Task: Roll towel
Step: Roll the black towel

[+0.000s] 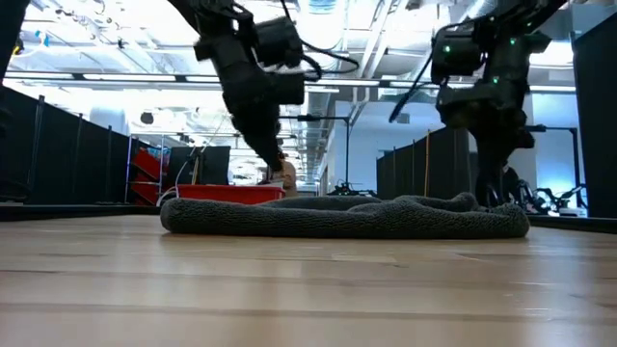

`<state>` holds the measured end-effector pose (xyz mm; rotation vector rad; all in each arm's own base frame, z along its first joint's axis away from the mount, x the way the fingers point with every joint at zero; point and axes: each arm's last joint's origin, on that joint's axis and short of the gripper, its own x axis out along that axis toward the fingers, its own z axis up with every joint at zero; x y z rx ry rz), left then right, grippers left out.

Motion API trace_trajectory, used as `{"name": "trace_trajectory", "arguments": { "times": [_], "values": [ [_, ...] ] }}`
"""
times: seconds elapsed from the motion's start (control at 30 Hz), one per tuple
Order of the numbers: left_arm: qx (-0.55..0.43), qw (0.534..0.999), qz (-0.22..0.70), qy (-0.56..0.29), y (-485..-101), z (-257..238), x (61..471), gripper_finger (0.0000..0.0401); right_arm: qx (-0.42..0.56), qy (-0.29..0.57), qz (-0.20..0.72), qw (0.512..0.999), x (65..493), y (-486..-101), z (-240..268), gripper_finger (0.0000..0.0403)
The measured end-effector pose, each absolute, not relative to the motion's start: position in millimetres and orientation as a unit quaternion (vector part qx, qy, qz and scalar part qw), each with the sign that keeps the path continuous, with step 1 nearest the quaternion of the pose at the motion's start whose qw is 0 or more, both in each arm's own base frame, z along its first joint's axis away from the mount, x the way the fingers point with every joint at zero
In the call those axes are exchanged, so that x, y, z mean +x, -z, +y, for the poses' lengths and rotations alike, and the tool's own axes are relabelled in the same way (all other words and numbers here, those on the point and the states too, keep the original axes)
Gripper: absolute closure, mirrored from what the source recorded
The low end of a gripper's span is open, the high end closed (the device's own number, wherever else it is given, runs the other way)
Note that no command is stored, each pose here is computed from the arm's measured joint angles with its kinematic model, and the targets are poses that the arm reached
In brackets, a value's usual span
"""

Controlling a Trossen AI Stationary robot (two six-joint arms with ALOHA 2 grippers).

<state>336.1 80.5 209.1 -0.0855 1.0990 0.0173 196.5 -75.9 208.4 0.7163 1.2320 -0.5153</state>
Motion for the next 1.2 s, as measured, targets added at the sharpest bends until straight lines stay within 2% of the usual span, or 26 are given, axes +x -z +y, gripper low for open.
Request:
{"name": "trace_trajectory", "arguments": {
  "times": [0.13, 0.23, 0.37, 0.47, 0.57, 0.73, 0.83, 0.97, 1.2],
  "values": [
    [-0.056, 0.812, 0.582, 0.0, -175, 84, 339, 0.0358, 0.336, 0.238, 0.557, 0.721, 195, -194, -76, 0.04],
    [-0.06, 0.802, 0.594, 0.002, -160, 85, 342, 0.0358, 0.345, 0.224, 0.543, 0.732, 198, -192, -76, 0.0385],
    [-0.062, 0.798, 0.599, 0.005, -154, 85, 344, 0.0358, 0.359, 0.203, 0.52, 0.748, 204, -195, -77, 0.0338],
    [-0.063, 0.801, 0.595, 0.003, -155, 86, 345, 0.0358, 0.363, 0.202, 0.526, 0.742, 203, -192, -77, 0.0296],
    [-0.064, 0.8, 0.596, 0.003, -155, 85, 345, 0.0358, 0.366, 0.222, 0.517, 0.741, 200, -191, -84, 0.0255],
    [-0.064, 0.8, 0.596, 0.003, -155, 85, 345, 0.0358, 0.397, 0.267, 0.441, 0.759, 201, -200, -111, 0.0211],
    [-0.066, 0.799, 0.598, 0.004, -155, 85, 344, 0.0358, 0.417, 0.293, 0.41, 0.757, 197, -205, -135, 0.0197],
    [-0.073, 0.8, 0.596, 0.019, -155, 84, 344, 0.0358, 0.437, 0.314, 0.42, 0.731, 188, -196, -166, 0.0187],
    [-0.076, 0.799, 0.596, 0.022, -155, 84, 344, 0.0358, 0.443, 0.309, 0.43, 0.723, 198, -186, -204, 0.0184]
  ]
}}
